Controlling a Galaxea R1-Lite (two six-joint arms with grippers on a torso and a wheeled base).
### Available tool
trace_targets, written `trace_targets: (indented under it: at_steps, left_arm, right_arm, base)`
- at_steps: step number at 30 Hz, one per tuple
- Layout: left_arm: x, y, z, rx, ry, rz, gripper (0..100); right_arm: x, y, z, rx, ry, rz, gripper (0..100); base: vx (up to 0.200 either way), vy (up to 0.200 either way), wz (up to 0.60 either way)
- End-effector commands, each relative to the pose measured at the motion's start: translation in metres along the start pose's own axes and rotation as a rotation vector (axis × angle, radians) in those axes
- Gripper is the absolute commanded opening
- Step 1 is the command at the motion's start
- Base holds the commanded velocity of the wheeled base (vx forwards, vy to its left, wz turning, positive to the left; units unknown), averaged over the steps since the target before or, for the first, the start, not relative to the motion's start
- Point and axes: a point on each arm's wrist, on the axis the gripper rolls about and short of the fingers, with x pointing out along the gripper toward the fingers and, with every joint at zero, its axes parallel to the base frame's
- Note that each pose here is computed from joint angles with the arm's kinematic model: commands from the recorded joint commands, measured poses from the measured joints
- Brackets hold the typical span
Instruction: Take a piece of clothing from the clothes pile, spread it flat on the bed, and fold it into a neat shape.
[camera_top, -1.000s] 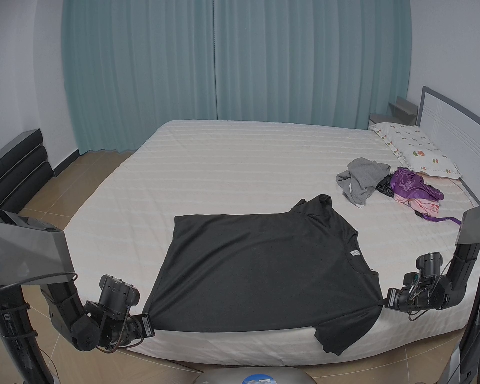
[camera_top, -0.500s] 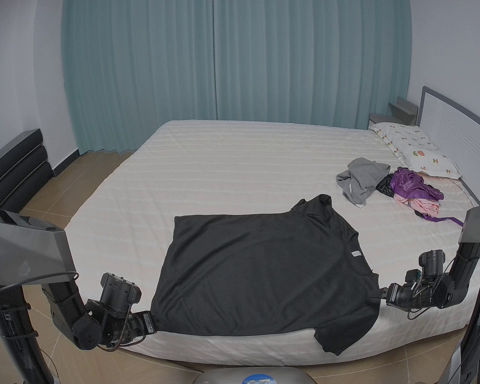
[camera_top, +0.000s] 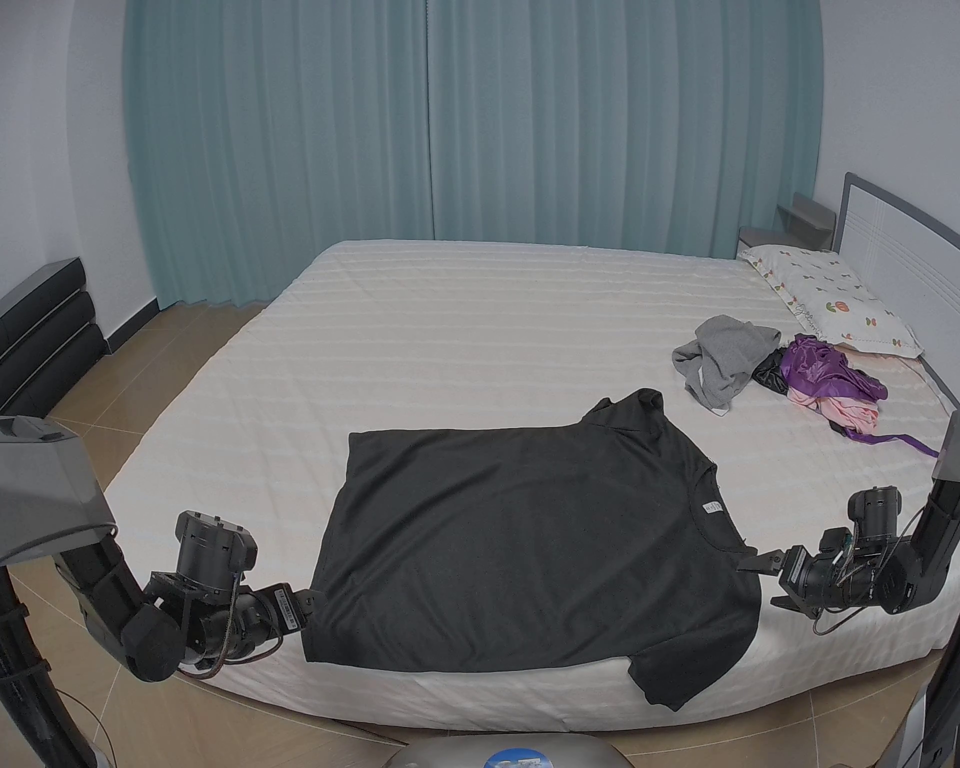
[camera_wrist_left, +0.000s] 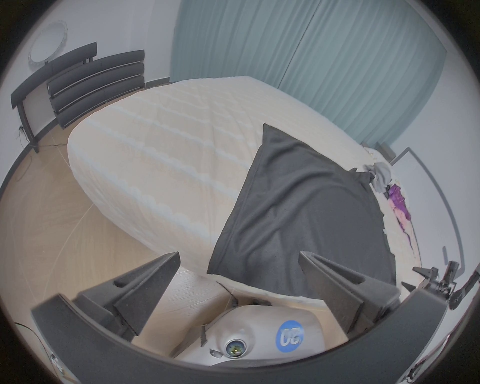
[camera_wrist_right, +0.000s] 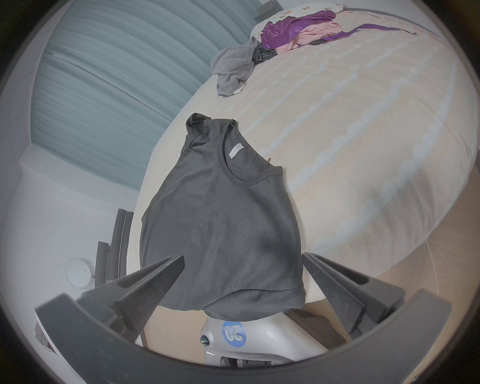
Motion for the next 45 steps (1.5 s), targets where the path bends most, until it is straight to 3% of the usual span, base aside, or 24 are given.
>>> trace_targets:
  at_steps: [1, 12, 21, 27, 35, 45]
  left_arm:
    - [-0.009, -0.003, 0.009, -0.027, -0.042, -0.034, 100]
    - [-0.01, -0.006, 0.013, -0.048, -0.05, -0.057, 100]
    - [-0.003, -0.015, 0.024, -0.184, -0.069, -0.1, 100]
    - [-0.002, -0.015, 0.026, -0.199, -0.055, -0.124, 100]
    - [0.012, -0.012, 0.026, -0.21, -0.033, -0.103, 100]
    - [0.023, -0.015, 0.027, -0.266, -0.021, -0.1, 100]
  right_arm:
    - [-0.003, 0.002, 0.001, 0.012, -0.008, 0.007, 100]
    - [-0.004, 0.003, -0.001, 0.005, -0.028, 0.022, 100]
    - [-0.003, 0.004, -0.004, 0.0, -0.018, 0.023, 100]
    - [-0.002, 0.005, -0.004, -0.002, -0.015, 0.023, 100]
    - [-0.001, 0.006, -0.006, -0.008, -0.009, 0.027, 100]
    - [0.0, 0.006, -0.007, -0.008, -0.004, 0.024, 100]
  base:
    - [0.0, 0.0, 0.0]
    - [0.073, 0.0, 0.0]
    - [0.044, 0.0, 0.0]
    - [0.0, 0.0, 0.0]
    - [0.15, 0.0, 0.0]
    - [0.0, 0.0, 0.0]
